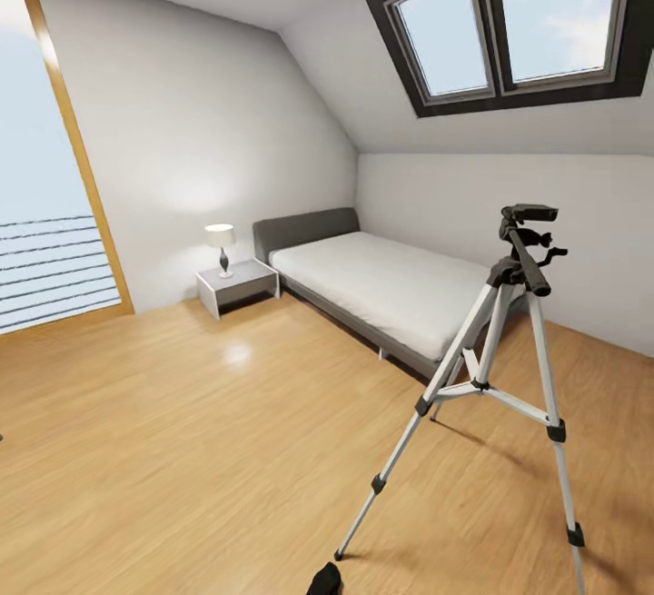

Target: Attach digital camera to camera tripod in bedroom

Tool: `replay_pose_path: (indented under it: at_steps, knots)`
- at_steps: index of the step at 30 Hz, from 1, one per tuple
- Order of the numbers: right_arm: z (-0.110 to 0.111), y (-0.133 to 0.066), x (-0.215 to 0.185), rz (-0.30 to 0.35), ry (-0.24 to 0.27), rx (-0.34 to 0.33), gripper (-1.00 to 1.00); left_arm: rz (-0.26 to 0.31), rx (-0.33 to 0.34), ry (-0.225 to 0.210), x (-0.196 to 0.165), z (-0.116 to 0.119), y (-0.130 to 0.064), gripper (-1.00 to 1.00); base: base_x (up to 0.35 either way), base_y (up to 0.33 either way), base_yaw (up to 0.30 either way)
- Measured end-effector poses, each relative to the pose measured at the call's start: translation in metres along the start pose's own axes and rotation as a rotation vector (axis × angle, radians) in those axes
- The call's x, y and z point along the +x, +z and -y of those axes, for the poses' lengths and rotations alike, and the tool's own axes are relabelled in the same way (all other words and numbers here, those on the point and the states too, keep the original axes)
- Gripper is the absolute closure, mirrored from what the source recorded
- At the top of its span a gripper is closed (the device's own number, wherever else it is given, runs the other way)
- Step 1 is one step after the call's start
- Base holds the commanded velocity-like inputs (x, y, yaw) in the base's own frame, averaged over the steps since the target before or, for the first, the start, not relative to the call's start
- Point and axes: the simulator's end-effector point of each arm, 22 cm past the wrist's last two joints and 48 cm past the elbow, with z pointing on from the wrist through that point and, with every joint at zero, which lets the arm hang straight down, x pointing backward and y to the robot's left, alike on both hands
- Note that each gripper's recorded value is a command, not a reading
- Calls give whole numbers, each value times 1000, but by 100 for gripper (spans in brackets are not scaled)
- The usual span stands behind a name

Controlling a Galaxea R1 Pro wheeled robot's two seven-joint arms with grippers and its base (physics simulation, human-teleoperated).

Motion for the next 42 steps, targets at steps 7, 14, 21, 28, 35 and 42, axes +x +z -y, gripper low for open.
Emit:
replay_pose_path:
  at_steps: [7,14,21,28,35,42]
  knots:
    - [0,0,0,0,0,0,-100,0,0,0,0,0,0,-100,0,0,-246]
    - [0,0,0,0,0,0,-100,0,0,0,0,0,0,-100,0,0,-246]
    - [0,0,0,0,0,0,-100,0,0,1,0,0,0,-100,0,0,-246]
    - [0,0,0,0,-8,0,-100,-1,0,1,0,0,0,-100,88,0,-214]
    - [1,0,0,-1,-17,1,-100,-2,0,2,1,0,0,-100,284,0,-43]
    - [1,0,0,-1,-19,1,-100,-2,-1,1,1,-1,0,-100,315,0,-4]
